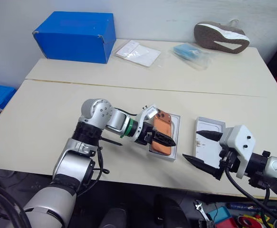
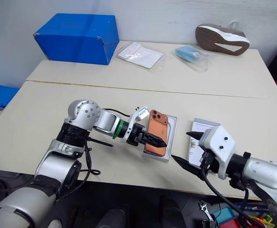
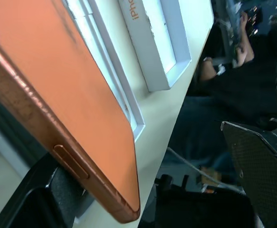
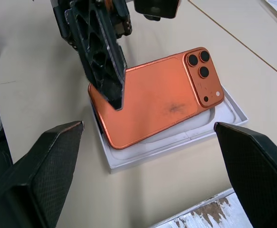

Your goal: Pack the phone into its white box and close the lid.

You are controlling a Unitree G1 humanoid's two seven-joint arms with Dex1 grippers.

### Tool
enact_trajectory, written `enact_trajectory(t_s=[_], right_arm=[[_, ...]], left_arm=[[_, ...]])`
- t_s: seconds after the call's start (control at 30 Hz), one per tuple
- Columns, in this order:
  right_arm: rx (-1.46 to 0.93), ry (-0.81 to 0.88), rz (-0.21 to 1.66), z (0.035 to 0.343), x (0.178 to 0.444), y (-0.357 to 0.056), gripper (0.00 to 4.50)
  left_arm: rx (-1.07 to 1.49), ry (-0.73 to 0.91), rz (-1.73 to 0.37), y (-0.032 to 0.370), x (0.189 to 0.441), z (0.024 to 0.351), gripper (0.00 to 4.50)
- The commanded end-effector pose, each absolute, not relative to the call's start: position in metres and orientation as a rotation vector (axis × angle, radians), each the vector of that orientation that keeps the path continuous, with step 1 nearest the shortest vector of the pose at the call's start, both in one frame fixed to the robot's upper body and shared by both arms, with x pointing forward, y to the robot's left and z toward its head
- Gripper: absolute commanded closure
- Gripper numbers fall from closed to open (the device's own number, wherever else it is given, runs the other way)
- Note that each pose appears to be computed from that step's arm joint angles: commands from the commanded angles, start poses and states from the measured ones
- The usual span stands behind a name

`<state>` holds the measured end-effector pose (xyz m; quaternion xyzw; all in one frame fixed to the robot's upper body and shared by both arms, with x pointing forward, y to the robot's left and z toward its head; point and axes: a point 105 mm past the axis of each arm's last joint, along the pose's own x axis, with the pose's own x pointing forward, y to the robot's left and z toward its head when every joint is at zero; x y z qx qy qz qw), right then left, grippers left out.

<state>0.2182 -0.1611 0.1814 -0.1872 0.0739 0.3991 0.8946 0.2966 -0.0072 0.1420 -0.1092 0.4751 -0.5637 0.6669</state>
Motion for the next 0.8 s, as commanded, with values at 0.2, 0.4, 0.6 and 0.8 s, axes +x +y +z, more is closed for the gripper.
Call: enact_trajectory(t_s=[0.2, 0.4, 0.6, 0.8], right_arm=[[-0.388, 0.106, 0.833, 0.188, 0.215, -0.156, 0.0], [-0.387, 0.102, 0.824, 0.187, 0.214, -0.156, 0.0], [-0.388, 0.105, 0.819, 0.186, 0.213, -0.157, 0.0], [-0.392, 0.107, 0.822, 0.186, 0.213, -0.158, 0.0]], left_arm=[[-0.018, 0.932, -1.39, -0.009, 0.305, 0.157, 0.03], [0.046, 0.921, -1.42, -0.004, 0.311, 0.159, 0.03], [0.044, 0.93, -1.436, 0.008, 0.31, 0.169, 0.03], [0.022, 0.926, -1.429, 0.026, 0.309, 0.18, 0.03]])
